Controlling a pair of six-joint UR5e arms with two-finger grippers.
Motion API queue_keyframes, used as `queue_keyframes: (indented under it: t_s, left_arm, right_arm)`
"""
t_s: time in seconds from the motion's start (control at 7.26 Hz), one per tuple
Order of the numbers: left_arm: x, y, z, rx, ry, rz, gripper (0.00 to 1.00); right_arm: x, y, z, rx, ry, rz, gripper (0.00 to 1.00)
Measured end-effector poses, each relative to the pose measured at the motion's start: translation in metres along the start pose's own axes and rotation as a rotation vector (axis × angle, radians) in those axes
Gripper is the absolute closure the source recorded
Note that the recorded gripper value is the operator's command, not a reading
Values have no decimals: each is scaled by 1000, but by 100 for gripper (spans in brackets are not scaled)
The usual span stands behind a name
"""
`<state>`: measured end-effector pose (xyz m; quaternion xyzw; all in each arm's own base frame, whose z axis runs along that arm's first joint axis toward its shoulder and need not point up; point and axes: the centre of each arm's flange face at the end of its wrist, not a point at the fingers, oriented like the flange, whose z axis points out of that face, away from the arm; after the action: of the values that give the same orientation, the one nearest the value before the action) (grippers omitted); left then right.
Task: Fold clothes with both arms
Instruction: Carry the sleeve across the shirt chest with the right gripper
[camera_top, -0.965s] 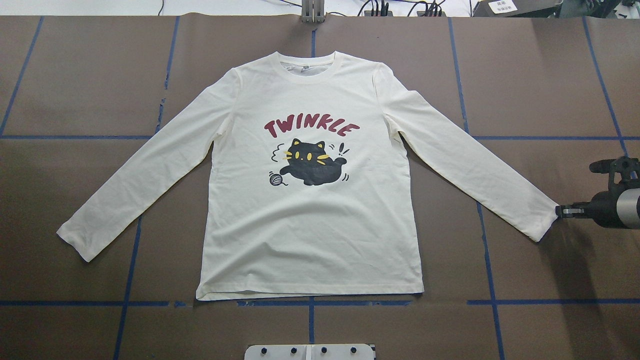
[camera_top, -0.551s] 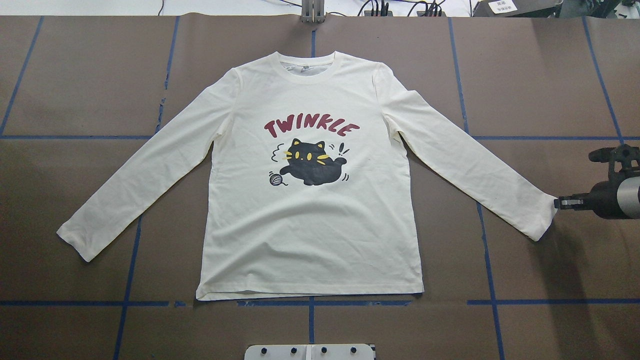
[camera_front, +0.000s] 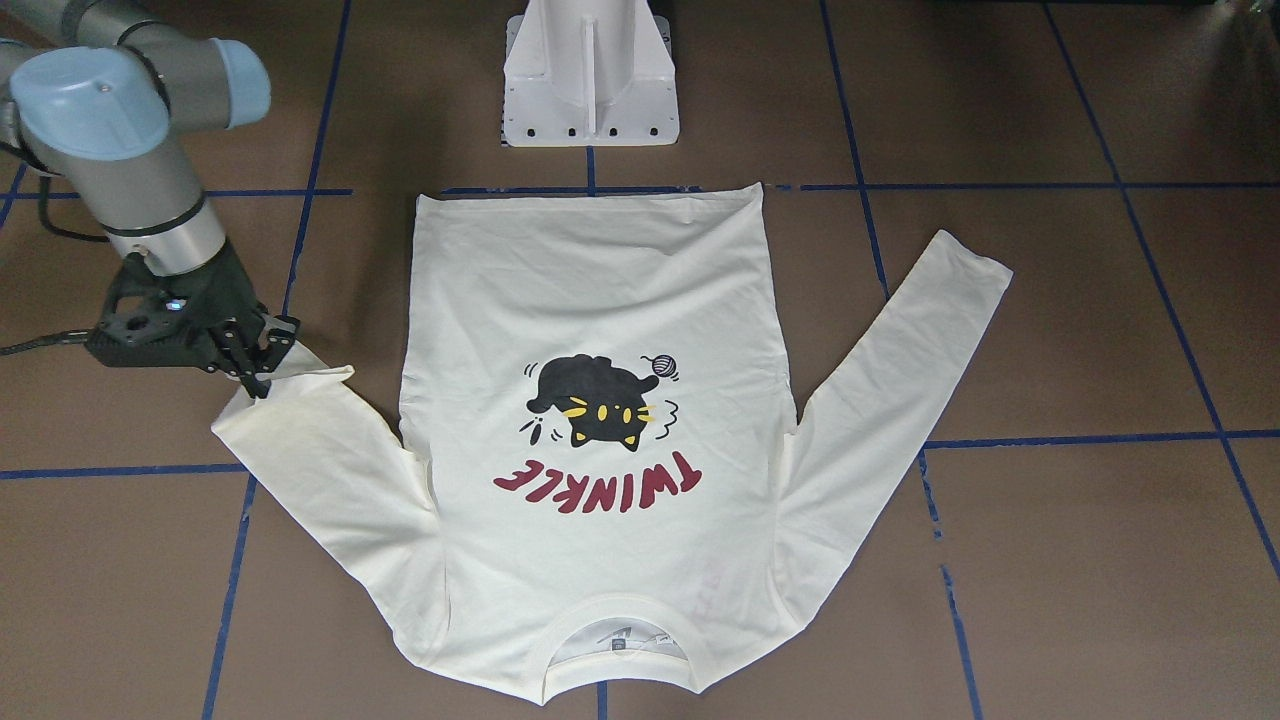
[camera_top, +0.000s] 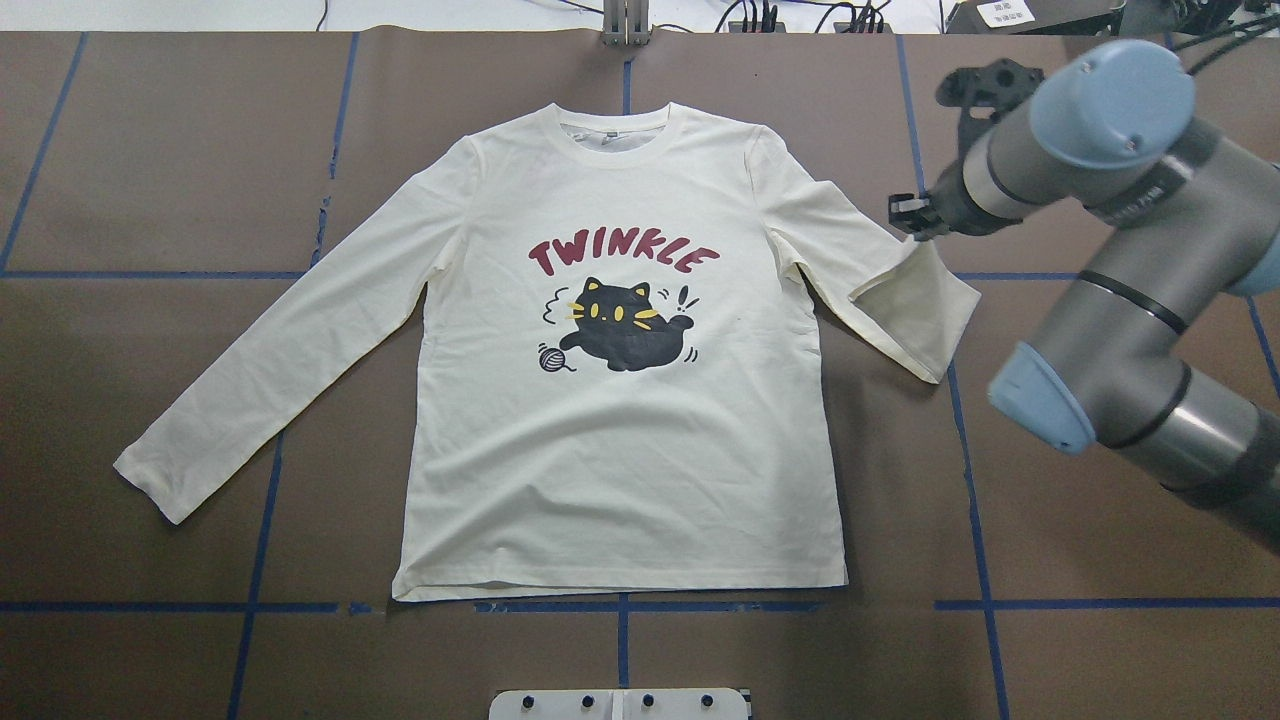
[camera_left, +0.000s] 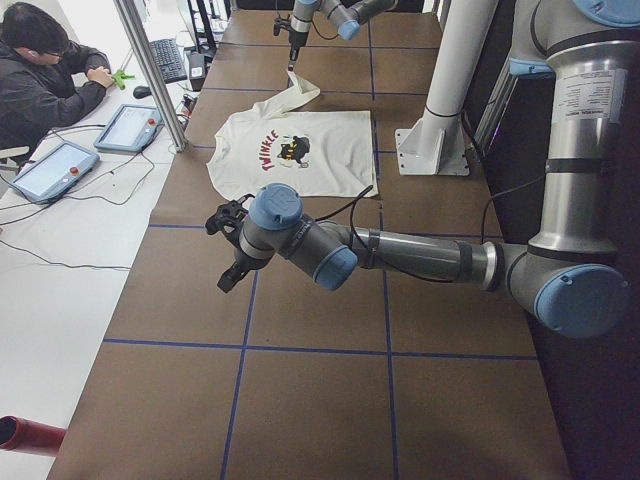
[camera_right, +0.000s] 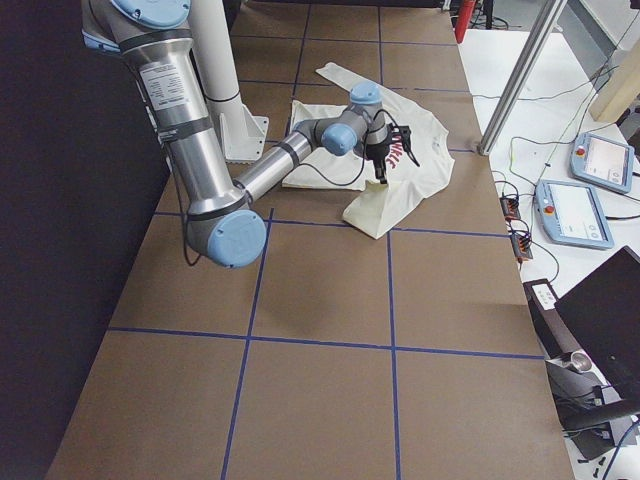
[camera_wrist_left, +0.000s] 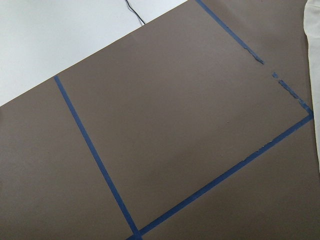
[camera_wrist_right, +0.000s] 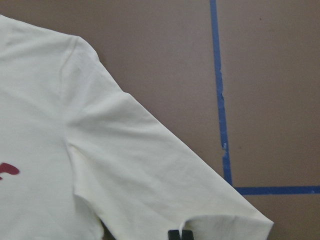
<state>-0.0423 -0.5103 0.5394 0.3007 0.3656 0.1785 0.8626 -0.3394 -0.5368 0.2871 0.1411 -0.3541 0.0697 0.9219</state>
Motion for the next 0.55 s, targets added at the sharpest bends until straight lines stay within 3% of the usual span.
queue_keyframes:
  t_s: [0.28, 0.55]
  left_arm:
    - [0, 1, 0, -1, 0, -2, 0]
    - [-1, 1, 1, -2, 0, -2, 0]
  right_arm:
    - [-110, -49, -39, 85, -1, -21, 100]
    - [-218, -55, -40, 146, -14, -12, 100]
